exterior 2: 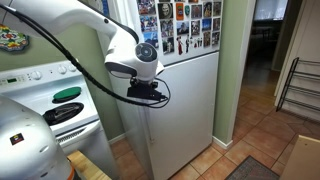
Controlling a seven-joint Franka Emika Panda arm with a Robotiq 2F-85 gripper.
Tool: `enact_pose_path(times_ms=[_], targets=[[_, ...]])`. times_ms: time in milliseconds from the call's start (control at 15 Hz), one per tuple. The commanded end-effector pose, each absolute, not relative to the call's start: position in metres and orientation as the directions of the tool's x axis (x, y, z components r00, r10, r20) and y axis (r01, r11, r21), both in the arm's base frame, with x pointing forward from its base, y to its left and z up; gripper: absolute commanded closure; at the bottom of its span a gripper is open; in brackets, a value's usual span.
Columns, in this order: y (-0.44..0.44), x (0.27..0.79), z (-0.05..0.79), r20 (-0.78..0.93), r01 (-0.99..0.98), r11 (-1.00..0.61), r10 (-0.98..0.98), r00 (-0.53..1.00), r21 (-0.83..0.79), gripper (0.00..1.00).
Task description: Open the bottom fridge door
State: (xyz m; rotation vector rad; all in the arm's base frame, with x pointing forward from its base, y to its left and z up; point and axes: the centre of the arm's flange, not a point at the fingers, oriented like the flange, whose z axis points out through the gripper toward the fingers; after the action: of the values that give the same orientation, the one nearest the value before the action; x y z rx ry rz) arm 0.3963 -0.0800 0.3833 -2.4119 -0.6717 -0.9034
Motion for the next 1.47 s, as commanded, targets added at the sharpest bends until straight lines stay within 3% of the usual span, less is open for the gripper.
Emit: enact_pose_path(times_ms=[0, 133, 200, 400, 467, 733, 800, 933, 1267, 1400], targets=[[-0.138, 0.382, 0.361, 0.647, 0.464, -0.855, 0.221, 0.73, -0.232, 0.86], [-0.147, 0.379, 0.357, 0.626, 0.423, -0.875, 0.196, 0.755, -0.236, 0.86], [-0.112, 0.383, 0.371, 0.664, 0.509, -0.819, 0.228, 0.712, -0.266, 0.61], [-0.141, 0.375, 0.361, 0.641, 0.446, -0.862, 0.204, 0.74, -0.24, 0.61], [-0.149, 0.372, 0.359, 0.637, 0.433, -0.871, 0.199, 0.744, -0.233, 0.86], [-0.162, 0.371, 0.357, 0.637, 0.394, -0.89, 0.167, 0.753, -0.232, 0.83], [-0.162, 0.37, 0.357, 0.635, 0.406, -0.883, 0.176, 0.753, -0.237, 0.37], [-0.148, 0.371, 0.371, 0.628, 0.411, -0.885, 0.193, 0.754, -0.221, 0.4], [-0.138, 0.377, 0.391, 0.562, 0.352, -0.932, 0.247, 0.79, -0.084, 0.03], [-0.142, 0.382, 0.39, 0.541, 0.317, -0.947, 0.239, 0.806, -0.055, 0.0]])
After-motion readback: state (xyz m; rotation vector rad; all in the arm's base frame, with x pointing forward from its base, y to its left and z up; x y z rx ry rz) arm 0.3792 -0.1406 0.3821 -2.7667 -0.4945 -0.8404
